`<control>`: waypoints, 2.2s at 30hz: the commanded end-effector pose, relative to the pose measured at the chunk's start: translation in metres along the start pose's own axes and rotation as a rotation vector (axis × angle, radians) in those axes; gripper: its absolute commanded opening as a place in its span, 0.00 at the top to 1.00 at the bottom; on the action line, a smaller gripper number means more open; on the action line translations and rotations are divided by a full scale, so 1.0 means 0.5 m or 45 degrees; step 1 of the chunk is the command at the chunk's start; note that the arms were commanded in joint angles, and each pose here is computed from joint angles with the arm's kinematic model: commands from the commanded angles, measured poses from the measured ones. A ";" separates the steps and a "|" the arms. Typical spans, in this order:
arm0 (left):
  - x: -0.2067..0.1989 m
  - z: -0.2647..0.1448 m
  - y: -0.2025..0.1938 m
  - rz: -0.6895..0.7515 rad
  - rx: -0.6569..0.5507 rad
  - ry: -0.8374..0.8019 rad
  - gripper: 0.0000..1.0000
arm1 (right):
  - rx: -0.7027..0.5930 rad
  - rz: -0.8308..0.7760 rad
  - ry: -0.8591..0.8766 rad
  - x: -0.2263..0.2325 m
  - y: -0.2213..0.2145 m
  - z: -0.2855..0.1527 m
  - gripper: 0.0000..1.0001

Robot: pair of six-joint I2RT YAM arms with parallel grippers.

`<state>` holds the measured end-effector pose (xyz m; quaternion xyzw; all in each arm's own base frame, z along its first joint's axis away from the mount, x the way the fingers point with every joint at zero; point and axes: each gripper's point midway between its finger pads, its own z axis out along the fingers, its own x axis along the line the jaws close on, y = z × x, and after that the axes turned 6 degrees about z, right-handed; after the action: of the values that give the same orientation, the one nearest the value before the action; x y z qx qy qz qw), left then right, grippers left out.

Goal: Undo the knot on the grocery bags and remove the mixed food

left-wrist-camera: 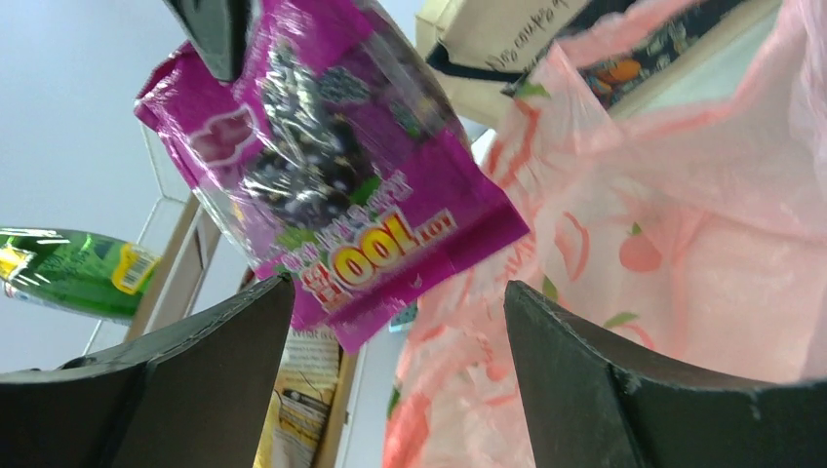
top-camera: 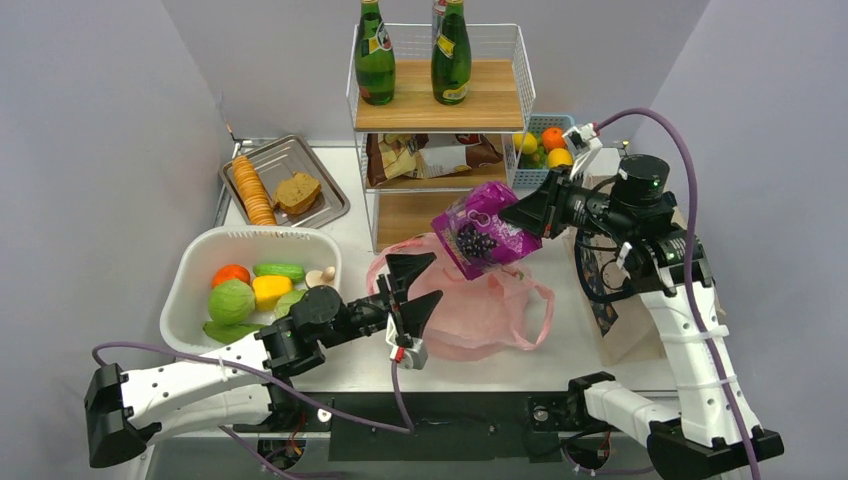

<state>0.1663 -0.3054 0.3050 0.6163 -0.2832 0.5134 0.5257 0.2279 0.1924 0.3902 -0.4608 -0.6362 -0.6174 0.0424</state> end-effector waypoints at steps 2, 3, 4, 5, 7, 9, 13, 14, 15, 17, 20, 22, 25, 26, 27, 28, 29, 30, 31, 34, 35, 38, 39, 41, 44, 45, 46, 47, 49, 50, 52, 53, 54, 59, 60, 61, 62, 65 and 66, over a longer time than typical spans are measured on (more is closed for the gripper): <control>0.172 0.015 0.089 -0.281 -0.083 0.125 0.23 | -0.117 -0.208 0.230 0.108 0.027 -0.047 1.00; 0.166 0.016 0.090 -0.271 -0.079 0.092 0.23 | -0.116 -0.194 0.233 0.109 0.027 -0.047 1.00; 0.146 0.014 0.087 -0.229 -0.078 0.045 0.23 | -0.119 -0.194 0.236 0.109 0.029 -0.046 1.00; 0.138 0.012 0.082 -0.139 -0.075 0.046 0.23 | -0.126 -0.202 0.238 0.111 0.031 -0.047 1.00; 0.138 0.009 0.075 -0.093 -0.083 0.120 0.21 | -0.149 -0.242 0.237 0.112 0.036 -0.048 1.00; 0.160 0.014 0.076 -0.256 -0.059 0.142 0.20 | -0.158 -0.313 0.247 0.117 0.037 -0.052 1.00; 0.214 0.043 0.107 -0.780 -0.036 -0.044 0.21 | -0.096 -0.563 0.254 0.130 0.011 -0.062 1.00; 0.222 0.047 0.115 -0.849 -0.035 -0.107 0.21 | -0.048 -0.630 0.258 0.128 -0.007 -0.059 1.00; 0.213 0.043 0.120 -0.947 -0.044 -0.177 0.21 | -0.044 -0.681 0.268 0.139 -0.007 -0.064 1.00; 0.226 0.044 0.126 -1.016 -0.048 -0.201 0.21 | 0.029 -0.768 0.302 0.151 -0.037 -0.065 1.00; 0.211 0.041 0.105 -1.054 0.001 -0.216 0.21 | 0.050 -0.861 0.329 0.161 -0.045 -0.067 1.00; 0.186 0.038 0.089 -1.076 0.041 -0.257 0.20 | 0.055 -0.893 0.347 0.173 -0.049 -0.069 1.00; 0.139 0.032 0.077 -1.158 0.085 -0.345 0.20 | 0.080 -0.936 0.377 0.185 -0.061 -0.064 1.00; 0.133 0.031 0.072 -1.210 0.098 -0.350 0.20 | 0.081 -0.955 0.367 0.182 -0.061 -0.062 1.00; 0.125 0.030 0.077 -1.242 0.079 -0.382 0.20 | 0.090 -0.960 0.361 0.178 -0.063 -0.057 1.00; 0.121 0.028 0.081 -1.288 0.069 -0.403 0.20 | 0.093 -0.977 0.359 0.176 -0.065 -0.055 1.00; 0.114 0.027 0.081 -1.310 0.070 -0.420 0.20 | 0.104 -0.981 0.356 0.173 -0.068 -0.050 1.00; 0.109 0.025 0.087 -1.336 0.057 -0.445 0.20 | 0.107 -0.992 0.357 0.172 -0.069 -0.048 1.00; 0.102 0.025 0.089 -1.349 0.052 -0.459 0.20 | 0.115 -0.997 0.364 0.174 -0.072 -0.044 1.00; 0.082 0.023 0.102 -1.426 0.028 -0.516 0.19 | 0.126 -1.019 0.391 0.185 -0.076 -0.038 1.00; 0.072 0.023 0.101 -1.443 0.030 -0.530 0.19 | 0.130 -1.022 0.392 0.185 -0.077 -0.035 1.00; 0.047 0.015 0.105 -1.484 0.025 -0.571 0.19 | 0.142 -1.057 0.405 0.193 -0.079 -0.032 1.00; 0.046 0.009 0.109 -1.482 0.018 -0.574 0.19 | 0.147 -1.078 0.396 0.189 -0.078 -0.028 1.00; 0.033 -0.004 0.107 -1.415 0.015 -0.600 0.19 | 0.152 -1.112 0.387 0.186 -0.077 -0.027 1.00; 0.010 -0.029 0.106 -1.319 0.027 -0.675 0.19 | 0.154 -1.139 0.369 0.180 -0.074 -0.025 1.00; 0.010 -0.032 0.106 -1.287 0.016 -0.683 0.19 | 0.155 -1.147 0.367 0.179 -0.074 -0.024 1.00; 0.008 -0.036 0.109 -1.284 0.013 -0.695 0.19 | 0.160 -1.149 0.367 0.178 -0.074 -0.020 1.00; 0.007 -0.036 0.110 -1.278 0.004 -0.703 0.19 | 0.159 -1.155 0.369 0.179 -0.073 -0.019 1.00; 0.006 -0.030 0.107 -1.292 0.008 -0.692 0.19 | 0.166 -1.161 0.391 0.187 -0.076 -0.014 1.00; 0.011 -0.022 0.104 -1.293 -0.001 -0.661 0.19 | 0.173 -1.159 0.394 0.188 -0.078 -0.009 1.00; 0.020 -0.004 0.087 -1.325 0.022 -0.572 0.19 | 0.176 -1.166 0.414 0.198 -0.082 -0.009 1.00; 0.019 0.002 0.073 -1.359 0.062 -0.526 0.19 | 0.178 -1.168 0.424 0.201 -0.085 -0.009 1.00; 0.031 0.012 0.069 -1.359 0.052 -0.481 0.20 | 0.178 -1.166 0.429 0.203 -0.086 -0.009 1.00; 0.051 0.035 0.037 -1.465 0.128 -0.323 0.52 | 0.191 -1.161 0.432 0.198 -0.100 -0.006 1.00; 0.053 0.035 0.036 -1.486 0.134 -0.310 0.66 | 0.193 -1.161 0.432 0.197 -0.102 -0.005 1.00; 0.056 0.032 0.037 -1.496 0.133 -0.301 0.75 | 0.184 -1.165 0.423 0.196 -0.098 -0.004 1.00; 0.056 0.030 0.038 -1.505 0.134 -0.298 0.89 | 0.183 -1.165 0.415 0.194 -0.098 -0.003 1.00; 0.066 0.011 0.032 -1.531 0.139 -0.261 1.00 | 0.153 -1.144 0.323 0.176 -0.082 0.000 1.00; 0.069 0.007 0.031 -1.581 0.141 -0.253 1.00 | 0.146 -1.119 0.275 0.164 -0.076 0.003 0.81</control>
<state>0.1514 -0.3171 0.3185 0.7711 0.0589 0.0485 0.6321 0.1465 0.2386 0.3701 -0.0841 -0.8452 -0.5220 -0.0778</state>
